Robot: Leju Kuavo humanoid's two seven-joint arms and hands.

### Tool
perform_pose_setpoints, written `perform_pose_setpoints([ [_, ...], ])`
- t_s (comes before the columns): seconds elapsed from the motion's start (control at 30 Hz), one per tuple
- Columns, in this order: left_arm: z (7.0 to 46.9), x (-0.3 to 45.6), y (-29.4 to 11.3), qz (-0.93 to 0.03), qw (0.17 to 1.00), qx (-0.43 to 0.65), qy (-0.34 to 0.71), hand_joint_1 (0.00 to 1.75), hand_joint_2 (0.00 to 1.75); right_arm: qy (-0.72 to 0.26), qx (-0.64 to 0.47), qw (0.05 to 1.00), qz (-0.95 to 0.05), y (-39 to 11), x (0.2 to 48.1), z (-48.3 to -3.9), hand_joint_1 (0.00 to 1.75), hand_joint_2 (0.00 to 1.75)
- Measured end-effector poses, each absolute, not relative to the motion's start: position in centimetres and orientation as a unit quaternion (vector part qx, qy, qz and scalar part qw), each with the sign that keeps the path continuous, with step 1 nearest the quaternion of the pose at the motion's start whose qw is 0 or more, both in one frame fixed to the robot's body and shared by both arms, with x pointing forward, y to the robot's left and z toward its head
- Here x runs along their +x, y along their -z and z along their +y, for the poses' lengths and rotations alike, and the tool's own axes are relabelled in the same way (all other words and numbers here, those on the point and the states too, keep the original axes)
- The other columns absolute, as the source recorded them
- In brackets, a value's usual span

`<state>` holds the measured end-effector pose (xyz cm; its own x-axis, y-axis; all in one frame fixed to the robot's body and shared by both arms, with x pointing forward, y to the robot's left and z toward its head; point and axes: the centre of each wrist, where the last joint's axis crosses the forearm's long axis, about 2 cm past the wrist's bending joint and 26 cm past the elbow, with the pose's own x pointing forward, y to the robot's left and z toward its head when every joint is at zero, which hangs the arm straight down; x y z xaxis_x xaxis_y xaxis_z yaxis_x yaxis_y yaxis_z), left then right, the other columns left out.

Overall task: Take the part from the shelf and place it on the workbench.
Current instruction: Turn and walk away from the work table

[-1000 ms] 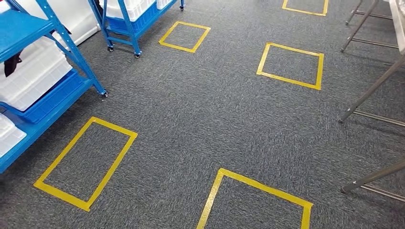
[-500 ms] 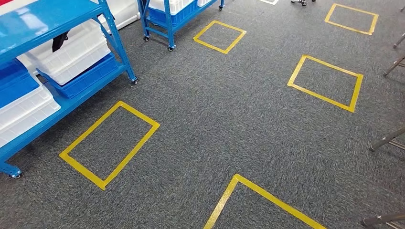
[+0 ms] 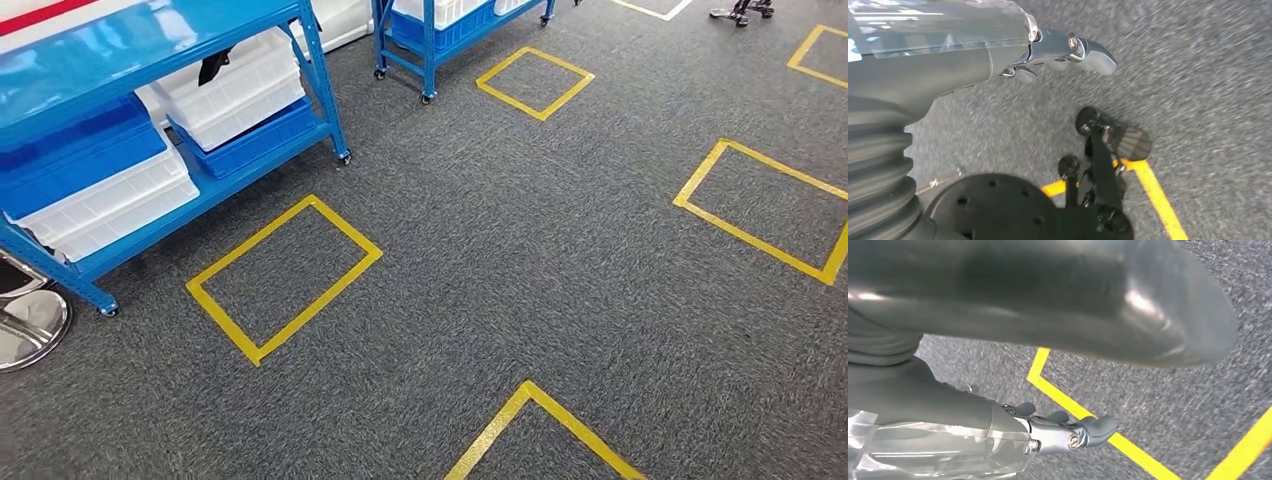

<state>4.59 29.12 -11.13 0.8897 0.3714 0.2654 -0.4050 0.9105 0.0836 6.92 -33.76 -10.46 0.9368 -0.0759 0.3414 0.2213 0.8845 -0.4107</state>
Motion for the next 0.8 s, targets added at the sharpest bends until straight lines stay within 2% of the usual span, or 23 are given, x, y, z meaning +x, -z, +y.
perform_pose_setpoints([
  [0.3,29.2,4.6,11.1,-0.123,0.969,0.071,-0.202,0.00,1.75,0.092,-0.227,0.957,-0.157,10.5,6.9,-33.8,0.00,0.00],
  [0.43,29.3,4.5,11.1,-0.122,0.969,0.073,-0.203,0.00,1.75,0.102,-0.228,0.956,-0.155,10.4,7.0,-33.8,0.00,1.75],
  [0.63,29.1,4.8,11.1,-0.121,0.968,0.073,-0.209,0.00,1.75,0.106,-0.229,0.956,-0.150,10.5,6.4,-34.1,0.00,1.75],
  [0.7,28.7,5.0,11.1,-0.121,0.968,0.064,-0.209,0.00,1.75,0.106,-0.224,0.959,-0.140,10.7,5.5,-34.0,0.00,0.87],
  [0.77,28.2,5.3,11.0,-0.126,0.970,0.050,-0.202,0.00,0.87,0.105,-0.218,0.961,-0.131,10.8,4.6,-34.0,0.00,0.00],
  [0.8,27.9,5.5,11.0,-0.129,0.971,0.044,-0.197,0.00,0.44,0.104,-0.214,0.963,-0.128,10.8,4.2,-33.9,0.00,0.00],
])
